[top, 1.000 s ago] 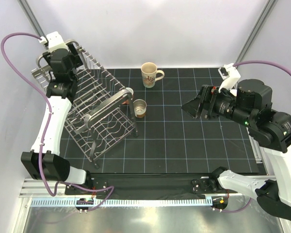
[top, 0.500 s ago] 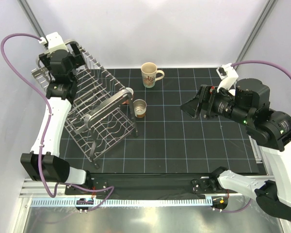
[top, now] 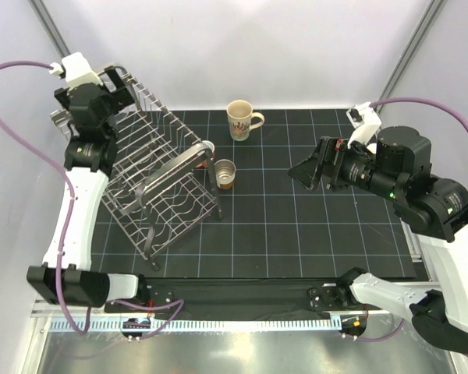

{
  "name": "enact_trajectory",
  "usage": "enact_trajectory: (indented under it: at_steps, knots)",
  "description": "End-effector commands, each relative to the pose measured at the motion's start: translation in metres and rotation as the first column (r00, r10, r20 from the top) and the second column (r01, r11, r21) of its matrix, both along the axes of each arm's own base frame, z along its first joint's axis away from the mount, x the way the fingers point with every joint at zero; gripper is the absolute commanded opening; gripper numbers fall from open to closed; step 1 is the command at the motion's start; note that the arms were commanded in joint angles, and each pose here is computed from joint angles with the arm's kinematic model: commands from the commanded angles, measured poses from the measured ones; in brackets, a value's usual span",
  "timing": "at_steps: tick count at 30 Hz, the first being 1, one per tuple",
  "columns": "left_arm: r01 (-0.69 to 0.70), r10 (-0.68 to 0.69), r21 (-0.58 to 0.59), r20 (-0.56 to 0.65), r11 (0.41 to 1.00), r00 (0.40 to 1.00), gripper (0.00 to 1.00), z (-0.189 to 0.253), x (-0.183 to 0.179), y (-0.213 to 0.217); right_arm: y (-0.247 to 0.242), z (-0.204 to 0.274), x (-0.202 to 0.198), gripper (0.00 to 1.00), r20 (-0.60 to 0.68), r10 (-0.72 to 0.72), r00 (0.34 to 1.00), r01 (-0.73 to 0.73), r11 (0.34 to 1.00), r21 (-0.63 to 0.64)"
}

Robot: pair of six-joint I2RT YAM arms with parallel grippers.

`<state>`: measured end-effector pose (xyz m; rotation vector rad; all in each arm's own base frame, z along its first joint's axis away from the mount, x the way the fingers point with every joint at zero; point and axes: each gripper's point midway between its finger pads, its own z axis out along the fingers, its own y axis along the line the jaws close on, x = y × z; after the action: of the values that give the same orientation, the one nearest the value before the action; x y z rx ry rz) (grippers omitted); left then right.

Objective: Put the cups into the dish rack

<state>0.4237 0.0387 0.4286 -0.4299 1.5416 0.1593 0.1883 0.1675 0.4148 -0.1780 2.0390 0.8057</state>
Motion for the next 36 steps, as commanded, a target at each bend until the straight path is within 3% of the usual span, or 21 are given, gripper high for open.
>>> enact_trajectory:
  at_steps: [1,7,9,11,12,13,15,17,19,20,23,27,30,32,34,36]
  knots:
    - [0.094,-0.085,-0.076,0.116,0.993,0.99,1.0,0.036,-0.024,-0.022,-0.006,0.01,0.006,1.0,0.063,-0.035,0.997,0.034,0.999,0.009]
    - [0.315,-0.309,-0.02,0.146,0.949,0.94,1.0,0.062,-0.072,-0.088,-0.006,0.002,0.018,1.0,0.091,-0.048,0.995,0.051,0.998,-0.029]
    - [0.4,-0.387,-0.045,0.174,0.916,0.906,1.0,0.069,-0.099,-0.102,-0.016,-0.002,0.03,1.0,0.103,-0.129,0.986,0.134,0.99,-0.045]
    - [0.525,-0.511,-0.068,0.152,0.848,0.846,1.0,0.061,-0.122,-0.125,-0.046,-0.012,0.053,1.0,0.116,-0.336,0.935,0.346,0.935,-0.083]
    - [0.561,-0.542,-0.09,0.173,0.823,0.822,1.0,0.061,-0.141,-0.128,-0.051,-0.014,0.059,1.0,0.128,-0.37,0.92,0.383,0.919,-0.096]
    - [0.625,-0.606,-0.093,0.171,0.775,0.777,1.0,0.058,-0.156,-0.139,-0.053,-0.016,0.069,1.0,0.15,-0.39,0.908,0.407,0.907,-0.106]
    - [0.664,-0.645,-0.079,0.176,0.744,0.743,1.0,0.055,-0.19,-0.136,-0.065,-0.015,0.084,1.0,0.187,-0.448,0.874,0.477,0.865,-0.156]
    - [0.743,-0.734,-0.058,0.123,0.667,0.668,1.0,0.04,-0.216,-0.147,-0.081,-0.035,0.108,1.0,0.16,-0.518,0.84,0.542,0.795,-0.272]
    - [0.778,-0.773,0.01,0.122,0.628,0.622,1.0,0.043,-0.246,-0.144,-0.099,-0.049,0.132,1.0,0.148,-0.566,0.811,0.577,0.734,-0.358]
    - [0.814,-0.812,0.022,0.104,0.58,0.575,1.0,0.038,-0.261,-0.149,-0.106,-0.052,0.139,1.0,0.157,-0.574,0.803,0.586,0.718,-0.375]
    - [0.857,-0.856,0.066,0.119,0.512,0.502,1.0,0.036,-0.298,-0.15,-0.134,-0.075,0.168,1.0,0.169,-0.623,0.763,0.626,0.65,-0.431]
    - [0.868,-0.87,0.081,0.106,0.491,0.482,1.0,0.02,-0.331,-0.141,-0.176,-0.1,0.196,1.0,0.163,-0.702,0.693,0.68,0.561,-0.473]
    - [0.839,-0.846,0.105,0.077,0.533,0.528,1.0,0.007,-0.341,-0.127,-0.214,-0.123,0.216,0.98,0.141,-0.76,0.635,0.704,0.494,-0.51]
    - [0.823,-0.832,0.125,0.072,0.555,0.55,1.0,0.003,-0.346,-0.119,-0.226,-0.135,0.229,0.96,0.104,-0.769,0.63,0.697,0.502,-0.512]
    - [0.809,-0.815,0.098,0.066,0.58,0.576,1.0,-0.004,-0.345,-0.115,-0.264,-0.152,0.242,0.93,0.068,-0.815,0.575,0.706,0.452,-0.545]
    - [0.806,-0.809,0.069,0.078,0.588,0.583,1.0,-0.007,-0.344,-0.115,-0.276,-0.16,0.248,0.91,0.052,-0.821,0.568,0.702,0.45,-0.552]
